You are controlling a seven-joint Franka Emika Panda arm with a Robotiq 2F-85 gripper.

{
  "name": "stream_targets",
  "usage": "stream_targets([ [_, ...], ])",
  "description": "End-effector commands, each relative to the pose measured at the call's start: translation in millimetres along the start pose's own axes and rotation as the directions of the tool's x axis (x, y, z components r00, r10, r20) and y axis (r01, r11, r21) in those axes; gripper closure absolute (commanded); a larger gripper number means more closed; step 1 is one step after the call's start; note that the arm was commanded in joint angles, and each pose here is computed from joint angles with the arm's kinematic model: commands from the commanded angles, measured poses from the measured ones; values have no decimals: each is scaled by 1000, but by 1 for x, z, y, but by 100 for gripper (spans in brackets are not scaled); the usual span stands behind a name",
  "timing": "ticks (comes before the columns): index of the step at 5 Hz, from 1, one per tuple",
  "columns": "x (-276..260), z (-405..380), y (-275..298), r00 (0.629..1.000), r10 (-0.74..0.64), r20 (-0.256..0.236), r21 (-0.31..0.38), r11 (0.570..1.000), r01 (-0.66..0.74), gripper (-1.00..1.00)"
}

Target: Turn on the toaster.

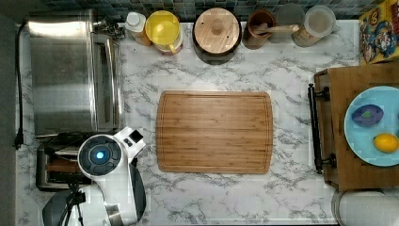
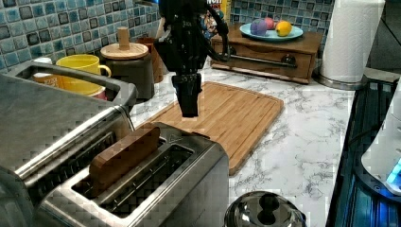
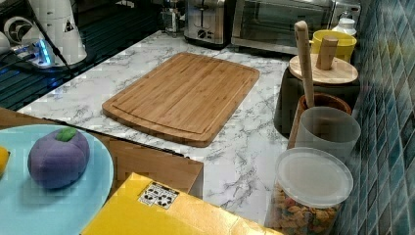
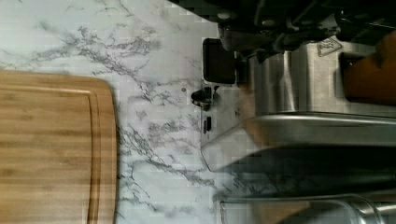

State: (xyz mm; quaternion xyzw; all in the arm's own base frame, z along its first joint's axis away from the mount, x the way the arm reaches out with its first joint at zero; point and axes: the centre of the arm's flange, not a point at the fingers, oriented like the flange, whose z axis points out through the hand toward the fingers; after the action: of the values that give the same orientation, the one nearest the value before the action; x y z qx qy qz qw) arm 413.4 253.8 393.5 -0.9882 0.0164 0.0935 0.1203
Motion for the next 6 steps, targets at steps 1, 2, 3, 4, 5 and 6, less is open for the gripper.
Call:
stream_targets([
  [1, 15, 12, 2, 997, 39, 62, -104, 994, -32, 100],
  [2, 13, 24, -5, 998, 7, 60, -103, 995, -1, 100],
  [3, 9, 22, -2, 998, 5, 55, -34, 999, -4, 100],
  [4, 8, 14, -3, 999, -3, 37, -7, 1000, 4, 100],
  [5, 16, 23, -4, 998, 9, 68, -21, 1000, -8, 100],
  [6, 20, 18, -11, 998, -5, 68, -2, 1000, 5, 100],
])
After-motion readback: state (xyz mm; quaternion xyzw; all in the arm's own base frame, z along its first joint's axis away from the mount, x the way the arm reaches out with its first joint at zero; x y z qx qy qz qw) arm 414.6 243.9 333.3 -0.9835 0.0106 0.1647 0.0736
